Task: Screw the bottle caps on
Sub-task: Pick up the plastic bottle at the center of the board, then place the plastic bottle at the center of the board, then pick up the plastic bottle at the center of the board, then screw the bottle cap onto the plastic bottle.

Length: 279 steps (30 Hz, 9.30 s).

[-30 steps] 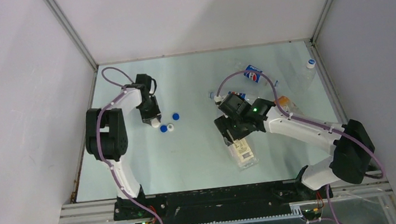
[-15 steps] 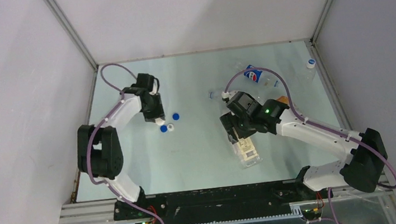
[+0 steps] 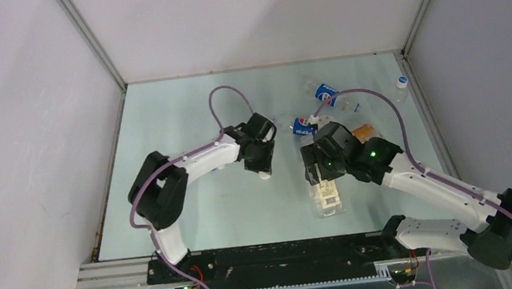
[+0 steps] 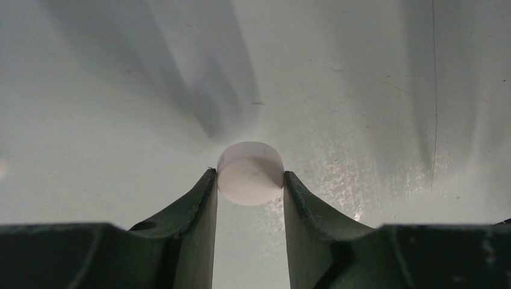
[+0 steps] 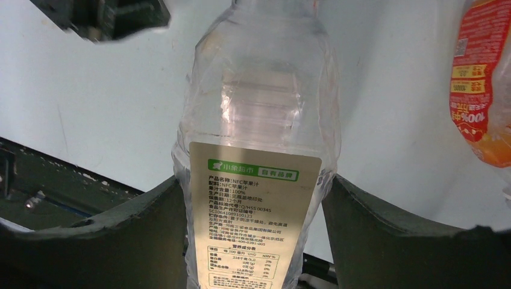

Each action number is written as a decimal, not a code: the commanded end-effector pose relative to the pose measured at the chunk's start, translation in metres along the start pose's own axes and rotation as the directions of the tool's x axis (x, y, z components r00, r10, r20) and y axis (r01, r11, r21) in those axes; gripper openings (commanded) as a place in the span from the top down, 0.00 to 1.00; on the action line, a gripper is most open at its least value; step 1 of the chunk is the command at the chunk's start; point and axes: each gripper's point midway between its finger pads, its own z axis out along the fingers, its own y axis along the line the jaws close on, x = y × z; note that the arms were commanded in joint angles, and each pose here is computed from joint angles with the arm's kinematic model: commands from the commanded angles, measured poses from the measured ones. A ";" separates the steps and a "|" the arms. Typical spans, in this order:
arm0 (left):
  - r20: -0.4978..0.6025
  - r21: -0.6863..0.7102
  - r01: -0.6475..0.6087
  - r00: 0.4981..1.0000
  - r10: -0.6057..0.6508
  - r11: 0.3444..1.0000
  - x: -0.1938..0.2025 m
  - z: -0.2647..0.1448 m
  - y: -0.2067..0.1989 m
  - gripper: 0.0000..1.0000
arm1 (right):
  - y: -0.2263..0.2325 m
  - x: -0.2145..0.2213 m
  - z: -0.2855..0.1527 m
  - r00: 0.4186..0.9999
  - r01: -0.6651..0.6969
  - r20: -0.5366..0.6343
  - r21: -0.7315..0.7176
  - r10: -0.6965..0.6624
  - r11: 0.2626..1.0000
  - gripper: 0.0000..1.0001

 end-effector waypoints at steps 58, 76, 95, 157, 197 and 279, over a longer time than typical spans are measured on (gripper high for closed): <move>0.252 0.072 -0.076 0.966 0.056 0.994 -0.005 -0.052 -0.174 0.00 | -0.151 -0.019 -0.127 0.653 -0.661 0.612 0.174 0.446 0.730 0.01; 0.120 -0.007 -0.112 0.986 0.112 0.994 0.025 0.010 -0.179 0.20 | -0.136 -0.013 -0.106 0.724 -0.588 0.533 0.144 0.439 0.796 0.01; 0.665 -0.128 -0.128 0.725 0.181 0.983 -0.044 -0.177 -0.087 1.00 | -0.058 -0.056 -0.095 0.875 -0.091 0.463 -0.127 0.140 0.988 0.18; 0.803 -0.317 -0.478 0.324 0.500 0.819 0.065 -0.230 0.055 1.00 | 0.088 0.003 0.201 0.906 0.328 -0.247 -0.098 -0.342 0.940 0.39; 0.840 -0.116 -0.882 0.159 0.519 0.458 0.045 -0.213 -0.059 1.00 | 0.074 -0.082 -0.119 0.735 0.647 0.619 -0.516 -0.277 0.561 1.00; 0.944 -0.016 -0.866 0.152 0.294 0.500 0.010 -0.241 -0.093 1.00 | 0.105 -0.050 -0.095 0.848 0.530 0.426 -0.693 -0.315 0.489 1.00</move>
